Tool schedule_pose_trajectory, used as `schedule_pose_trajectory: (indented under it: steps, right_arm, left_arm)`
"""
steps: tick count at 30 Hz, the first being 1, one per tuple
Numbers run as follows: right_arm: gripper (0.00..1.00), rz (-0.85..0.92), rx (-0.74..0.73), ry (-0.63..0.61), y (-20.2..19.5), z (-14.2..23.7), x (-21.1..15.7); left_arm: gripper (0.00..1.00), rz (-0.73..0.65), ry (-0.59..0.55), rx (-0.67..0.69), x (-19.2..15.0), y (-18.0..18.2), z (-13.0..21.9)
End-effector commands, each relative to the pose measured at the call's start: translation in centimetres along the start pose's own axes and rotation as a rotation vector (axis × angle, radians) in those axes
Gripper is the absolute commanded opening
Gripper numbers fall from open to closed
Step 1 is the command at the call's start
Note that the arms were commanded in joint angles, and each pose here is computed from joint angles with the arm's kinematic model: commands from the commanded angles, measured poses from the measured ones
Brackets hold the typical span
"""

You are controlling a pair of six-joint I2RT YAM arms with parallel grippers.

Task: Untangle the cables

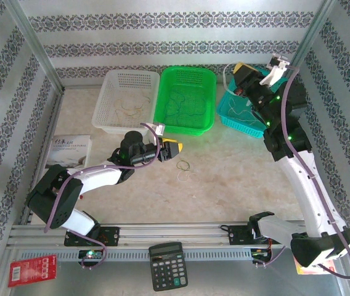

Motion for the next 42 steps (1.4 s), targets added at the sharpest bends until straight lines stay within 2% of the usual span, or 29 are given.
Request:
schedule_pose_trajectory:
  steps: [1, 8, 22, 30, 42]
  right_arm:
    - [0.00, 0.082, -0.067, -0.098, -0.4, -0.5, 1.6]
    - [0.00, 0.171, -0.207, -0.164, -2.6, -2.4, 1.9]
    - [0.00, 0.206, -0.456, -0.266, -8.8, -6.7, -0.9]
    - [0.00, 0.247, -0.634, -0.283, -14.0, -8.3, -1.9]
    - [0.00, 0.177, -0.826, -0.118, -23.3, -8.6, -7.9]
  left_arm:
    - [0.54, -0.030, -0.014, -0.017, 0.8, -1.3, 0.3]
    - [0.64, -0.035, -0.023, -0.010, 1.4, -1.9, 0.7]
    - [0.99, -0.075, -0.086, 0.071, 3.3, -3.7, 3.0]
    - [1.00, -0.095, -0.106, 0.106, 3.9, -4.3, 3.9]
    - [1.00, -0.097, -0.107, 0.117, 4.0, -4.6, 4.5]
Point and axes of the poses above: each hand's point on the last joint's axis, 136 mm out from that joint toward the fingers, its own z axis back along the fingers, its own y axis along the line the jaws close on, x = y × z, the point moved 9 cm from there along z, back along the fingers, and after that the axes turned 1 degree about z, right-handed, at the moved point
